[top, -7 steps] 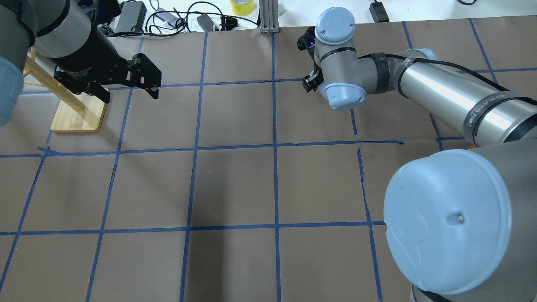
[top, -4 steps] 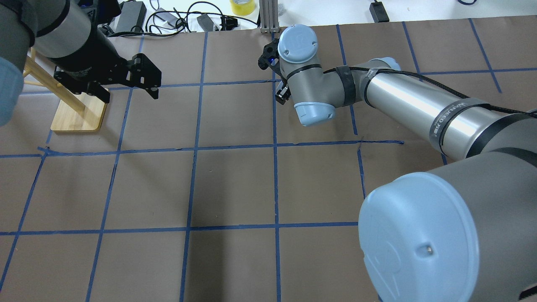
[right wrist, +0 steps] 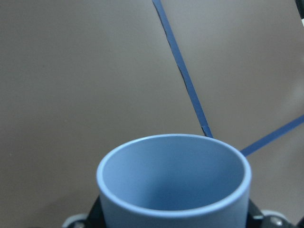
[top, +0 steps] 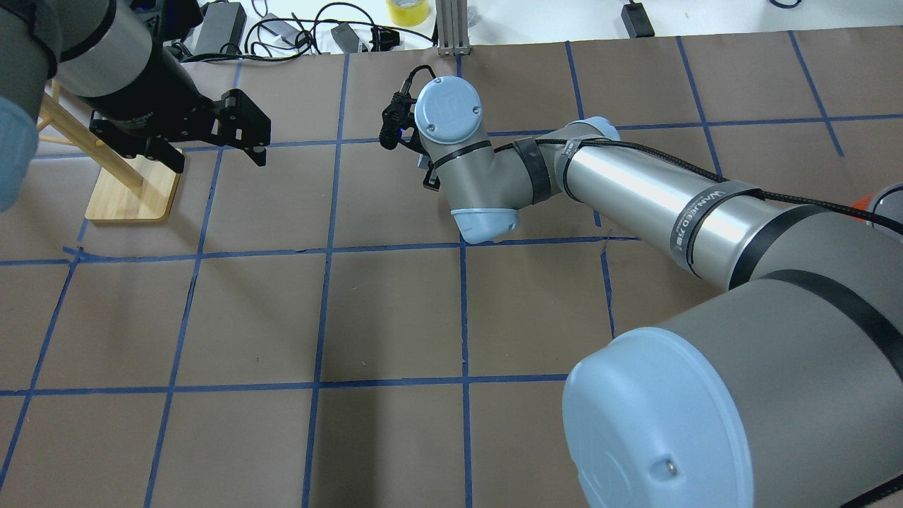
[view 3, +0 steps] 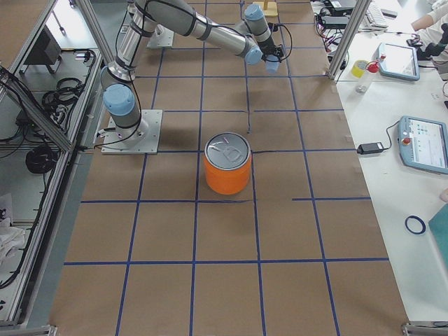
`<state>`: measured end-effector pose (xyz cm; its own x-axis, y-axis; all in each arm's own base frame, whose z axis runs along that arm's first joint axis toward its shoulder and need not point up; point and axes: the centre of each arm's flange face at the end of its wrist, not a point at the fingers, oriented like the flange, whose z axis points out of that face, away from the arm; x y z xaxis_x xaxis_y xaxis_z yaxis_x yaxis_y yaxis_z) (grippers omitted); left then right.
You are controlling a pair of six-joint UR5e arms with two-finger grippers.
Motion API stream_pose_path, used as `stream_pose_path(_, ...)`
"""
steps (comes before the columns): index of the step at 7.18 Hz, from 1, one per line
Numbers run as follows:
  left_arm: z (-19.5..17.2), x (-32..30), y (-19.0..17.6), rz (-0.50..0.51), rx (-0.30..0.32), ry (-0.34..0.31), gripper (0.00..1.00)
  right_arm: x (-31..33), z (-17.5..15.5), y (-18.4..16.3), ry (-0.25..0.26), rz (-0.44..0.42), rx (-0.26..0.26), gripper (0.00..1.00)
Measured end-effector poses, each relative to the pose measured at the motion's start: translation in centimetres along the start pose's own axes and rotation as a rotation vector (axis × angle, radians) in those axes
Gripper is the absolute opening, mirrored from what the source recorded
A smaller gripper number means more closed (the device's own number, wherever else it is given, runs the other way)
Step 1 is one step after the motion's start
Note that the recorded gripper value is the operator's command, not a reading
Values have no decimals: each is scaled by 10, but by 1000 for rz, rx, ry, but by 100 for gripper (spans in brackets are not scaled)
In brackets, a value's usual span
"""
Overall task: Flip cup
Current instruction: 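Carry the white cup with the right gripper toward the table center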
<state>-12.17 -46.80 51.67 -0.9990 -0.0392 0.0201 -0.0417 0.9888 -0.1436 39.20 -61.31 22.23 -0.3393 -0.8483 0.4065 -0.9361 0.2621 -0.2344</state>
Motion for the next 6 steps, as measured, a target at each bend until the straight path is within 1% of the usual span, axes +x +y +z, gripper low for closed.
stream_pose_path(2,0,0,1,0,-2,0,100,-19,-3,-15,-29,-43,39,45)
stream_pose_path(4,3,1,0,-2,-7,3,100,-41,1,-27,-53,-68,48,45)
stream_pose_path(6,4,1,0,-3,-8,4,100,-64,14,-36,-78,-90,45,48)
